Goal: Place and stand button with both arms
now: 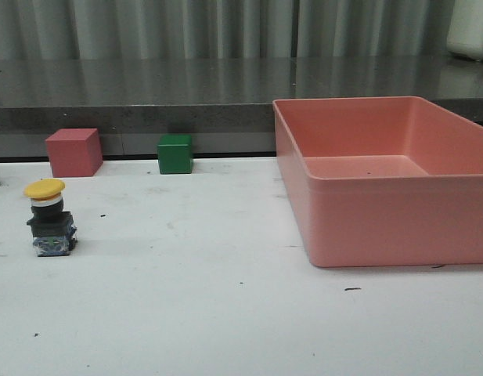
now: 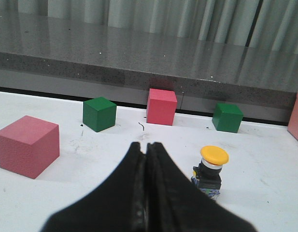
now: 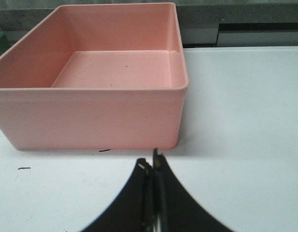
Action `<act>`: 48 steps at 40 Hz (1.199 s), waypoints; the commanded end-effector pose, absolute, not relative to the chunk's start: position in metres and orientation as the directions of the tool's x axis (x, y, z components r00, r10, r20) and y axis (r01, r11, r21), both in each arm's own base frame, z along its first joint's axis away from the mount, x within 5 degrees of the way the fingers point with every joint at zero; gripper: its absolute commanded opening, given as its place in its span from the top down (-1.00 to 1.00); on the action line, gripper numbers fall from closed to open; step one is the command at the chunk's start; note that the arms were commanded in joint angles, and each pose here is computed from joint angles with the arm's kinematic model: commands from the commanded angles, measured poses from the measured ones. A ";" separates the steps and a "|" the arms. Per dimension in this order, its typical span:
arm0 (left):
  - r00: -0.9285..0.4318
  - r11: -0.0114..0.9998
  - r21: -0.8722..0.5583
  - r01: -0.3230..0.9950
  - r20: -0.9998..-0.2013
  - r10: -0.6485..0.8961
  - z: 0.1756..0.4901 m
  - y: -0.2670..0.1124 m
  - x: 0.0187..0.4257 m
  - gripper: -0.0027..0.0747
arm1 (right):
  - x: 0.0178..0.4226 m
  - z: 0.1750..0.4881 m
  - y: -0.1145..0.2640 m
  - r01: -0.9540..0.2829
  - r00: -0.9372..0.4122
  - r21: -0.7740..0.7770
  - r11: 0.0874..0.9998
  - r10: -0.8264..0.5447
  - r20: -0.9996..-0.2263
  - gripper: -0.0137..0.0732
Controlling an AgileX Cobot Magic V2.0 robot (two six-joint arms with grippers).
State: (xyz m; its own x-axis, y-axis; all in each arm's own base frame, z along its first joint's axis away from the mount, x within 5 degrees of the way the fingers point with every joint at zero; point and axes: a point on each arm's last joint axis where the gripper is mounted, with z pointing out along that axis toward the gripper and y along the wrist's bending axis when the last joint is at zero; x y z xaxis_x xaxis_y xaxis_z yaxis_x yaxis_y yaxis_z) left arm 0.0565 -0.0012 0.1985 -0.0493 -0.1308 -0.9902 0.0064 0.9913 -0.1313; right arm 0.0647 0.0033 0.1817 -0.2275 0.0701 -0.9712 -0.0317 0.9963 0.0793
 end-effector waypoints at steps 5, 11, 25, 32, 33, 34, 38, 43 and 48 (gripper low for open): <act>0.047 0.989 -0.150 0.012 -0.987 -0.150 0.203 0.000 0.055 0.98 | 0.063 0.190 0.003 -0.035 -0.138 0.069 0.997 0.064 -0.988 0.84; 0.047 0.989 -0.150 0.012 -0.987 -0.150 0.203 0.000 0.055 0.98 | 0.058 0.194 0.003 -0.041 -0.068 0.070 0.997 0.067 -0.995 0.84; 0.047 0.989 -0.150 0.012 -0.987 -0.150 0.203 0.000 0.055 0.98 | 0.055 0.196 0.003 -0.043 -0.029 0.070 0.997 0.069 -0.997 0.84; 0.047 0.989 -0.150 0.012 -0.987 -0.150 0.203 0.000 0.055 0.98 | 0.055 0.196 0.003 -0.043 -0.030 0.070 0.997 0.069 -0.997 0.84; 0.047 0.989 -0.150 0.012 -0.987 -0.150 0.203 0.000 0.055 0.98 | 0.055 0.196 0.003 -0.043 -0.030 0.070 0.997 0.069 -0.997 0.84; 0.047 0.989 -0.150 0.012 -0.987 -0.150 0.203 0.000 0.055 0.98 | 0.055 0.196 0.003 -0.043 -0.030 0.070 0.997 0.069 -0.997 0.84; 0.047 0.989 -0.150 0.012 -0.987 -0.150 0.203 0.000 0.055 0.98 | 0.055 0.196 0.003 -0.043 -0.030 0.070 0.997 0.069 -0.997 0.84; 0.047 0.989 -0.150 0.012 -0.987 -0.150 0.203 0.000 0.055 0.98 | 0.055 0.196 0.003 -0.043 -0.030 0.070 0.997 0.069 -0.997 0.84; 0.047 0.989 -0.150 0.012 -0.987 -0.150 0.203 0.000 0.055 0.98 | 0.055 0.196 0.003 -0.043 -0.030 0.070 0.997 0.069 -0.997 0.84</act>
